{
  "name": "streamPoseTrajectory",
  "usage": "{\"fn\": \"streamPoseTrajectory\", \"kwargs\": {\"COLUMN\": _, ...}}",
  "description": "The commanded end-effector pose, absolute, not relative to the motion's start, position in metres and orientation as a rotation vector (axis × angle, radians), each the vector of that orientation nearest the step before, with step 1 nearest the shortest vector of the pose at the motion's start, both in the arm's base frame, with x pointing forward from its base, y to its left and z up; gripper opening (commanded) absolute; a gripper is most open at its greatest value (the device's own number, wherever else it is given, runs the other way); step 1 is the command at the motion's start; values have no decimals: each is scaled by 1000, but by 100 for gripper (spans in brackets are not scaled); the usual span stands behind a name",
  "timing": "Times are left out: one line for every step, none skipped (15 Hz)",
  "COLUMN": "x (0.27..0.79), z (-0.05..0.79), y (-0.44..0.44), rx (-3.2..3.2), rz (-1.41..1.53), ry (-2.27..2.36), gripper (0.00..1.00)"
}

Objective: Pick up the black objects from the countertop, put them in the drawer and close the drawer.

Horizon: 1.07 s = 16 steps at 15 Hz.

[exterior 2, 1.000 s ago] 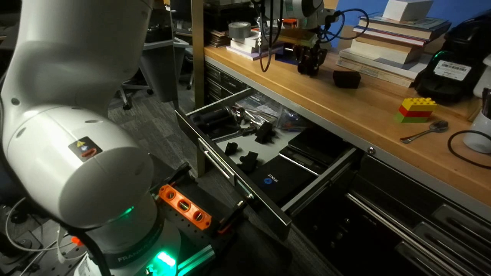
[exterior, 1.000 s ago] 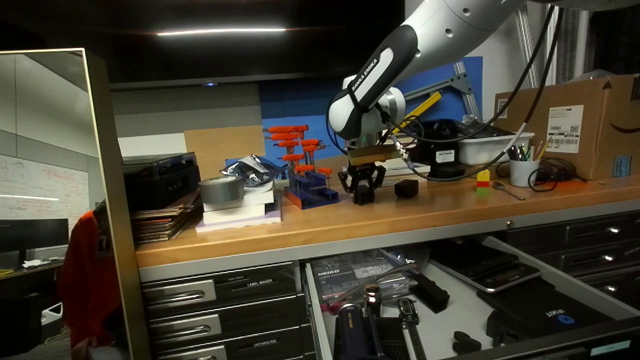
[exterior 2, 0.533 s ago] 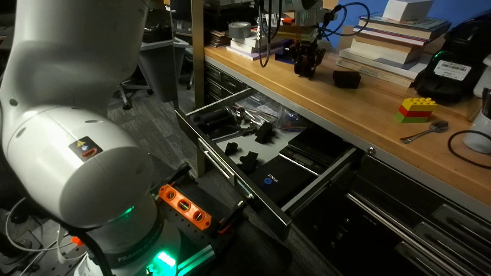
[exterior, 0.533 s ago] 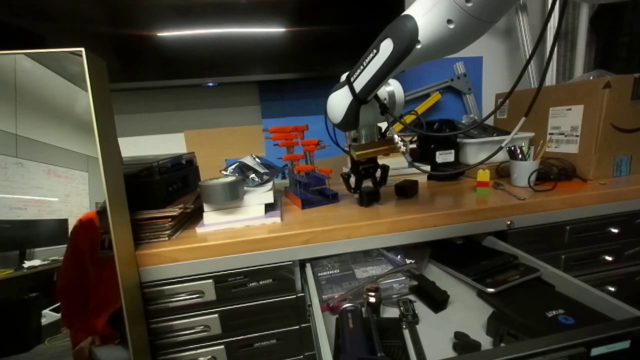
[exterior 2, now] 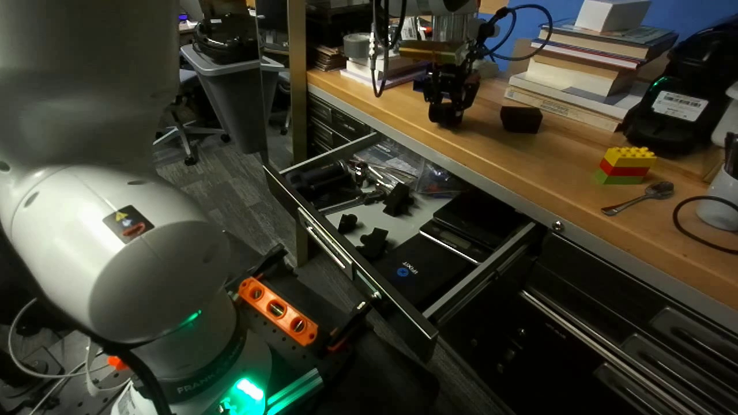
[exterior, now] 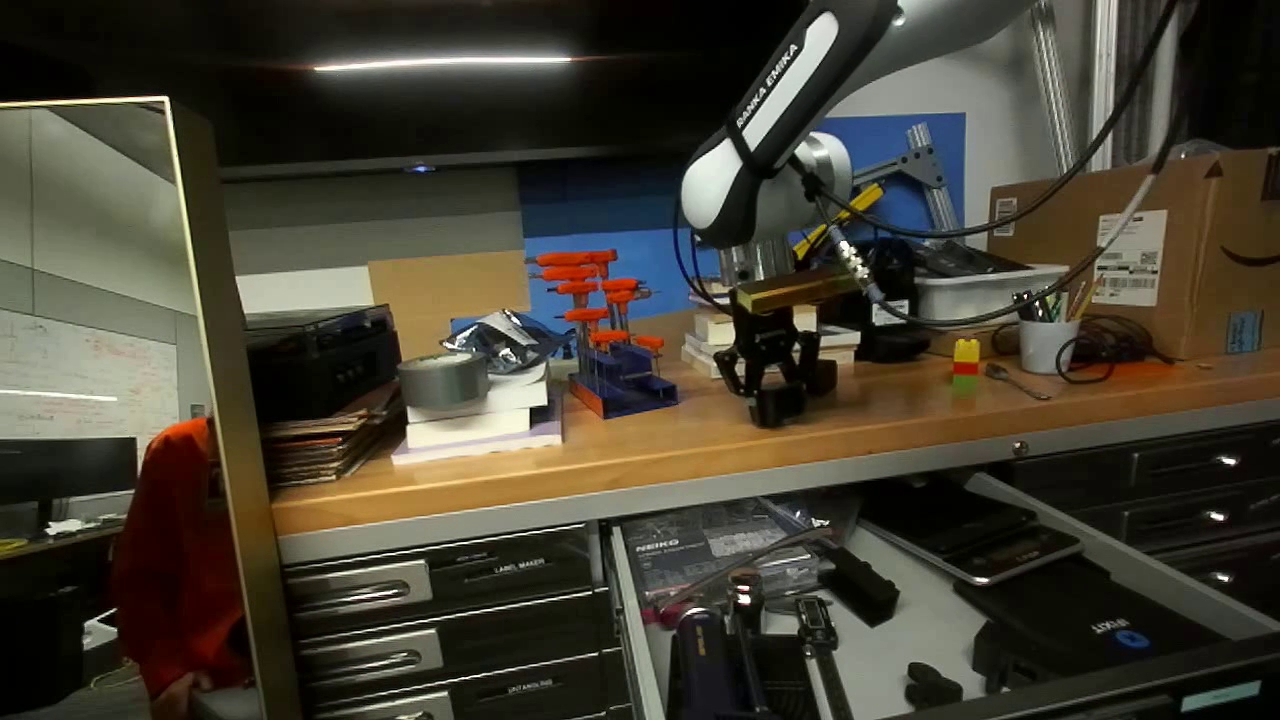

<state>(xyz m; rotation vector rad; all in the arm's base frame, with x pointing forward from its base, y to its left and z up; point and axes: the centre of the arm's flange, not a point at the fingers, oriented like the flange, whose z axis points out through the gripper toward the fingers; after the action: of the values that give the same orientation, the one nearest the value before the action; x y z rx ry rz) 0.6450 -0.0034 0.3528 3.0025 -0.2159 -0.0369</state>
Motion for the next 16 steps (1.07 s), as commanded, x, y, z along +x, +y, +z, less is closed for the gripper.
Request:
{"fn": "streamPoseTrajectory", "kwargs": {"x": 571, "z": 358, "y": -10, "rx": 3009, "rz": -77, "ry": -231, "gripper": 25}}
{"fn": "streamPoseTrajectory", "kwargs": {"x": 558, "z": 356, "y": -11, "rx": 3008, "rz": -88, "ry": -234, "gripper": 25}}
{"fn": "streamPoseTrajectory", "kwargs": {"x": 546, "z": 356, "y": -13, "rx": 3010, "rz": -97, "ry": -237, "gripper": 25}}
{"fn": "streamPoseTrajectory", "kwargs": {"x": 535, "z": 354, "y": -13, "rx": 3012, "rz": -106, "ry": -237, "gripper": 25}}
{"fn": "streamPoseTrajectory", "kwargs": {"x": 525, "z": 351, "y": -14, "rx": 3015, "rz": -114, "ry": -238, "gripper": 25}}
{"fn": "streamPoseTrajectory", "kwargs": {"x": 515, "z": 346, "y": -15, "rx": 3019, "rz": -130, "ry": -239, "gripper": 25}}
{"fn": "streamPoseTrajectory", "kwargs": {"x": 506, "z": 340, "y": -16, "rx": 3022, "rz": -141, "ry": -237, "gripper": 25}}
{"fn": "streamPoseTrajectory", "kwargs": {"x": 500, "z": 332, "y": -17, "rx": 3019, "rz": -140, "ry": -249, "gripper": 25}}
{"fn": "streamPoseTrajectory", "kwargs": {"x": 495, "z": 324, "y": -18, "rx": 3004, "rz": -122, "ry": -268, "gripper": 25}}
{"fn": "streamPoseTrajectory", "kwargs": {"x": 491, "z": 315, "y": -18, "rx": 3009, "rz": -120, "ry": -271, "gripper": 25}}
{"fn": "streamPoseTrajectory", "kwargs": {"x": 488, "z": 305, "y": -19, "rx": 3008, "rz": -115, "ry": -278, "gripper": 25}}
{"fn": "streamPoseTrajectory", "kwargs": {"x": 486, "z": 296, "y": -20, "rx": 3002, "rz": -109, "ry": -291, "gripper": 25}}
{"fn": "streamPoseTrajectory", "kwargs": {"x": 484, "z": 289, "y": -21, "rx": 2997, "rz": -97, "ry": -297, "gripper": 25}}
{"fn": "streamPoseTrajectory", "kwargs": {"x": 483, "z": 282, "y": -23, "rx": 2991, "rz": -83, "ry": -306, "gripper": 25}}
{"fn": "streamPoseTrajectory", "kwargs": {"x": 482, "z": 276, "y": -24, "rx": 2982, "rz": -67, "ry": -313, "gripper": 25}}
{"fn": "streamPoseTrajectory", "kwargs": {"x": 481, "z": 270, "y": -26, "rx": 2974, "rz": -49, "ry": -318, "gripper": 25}}
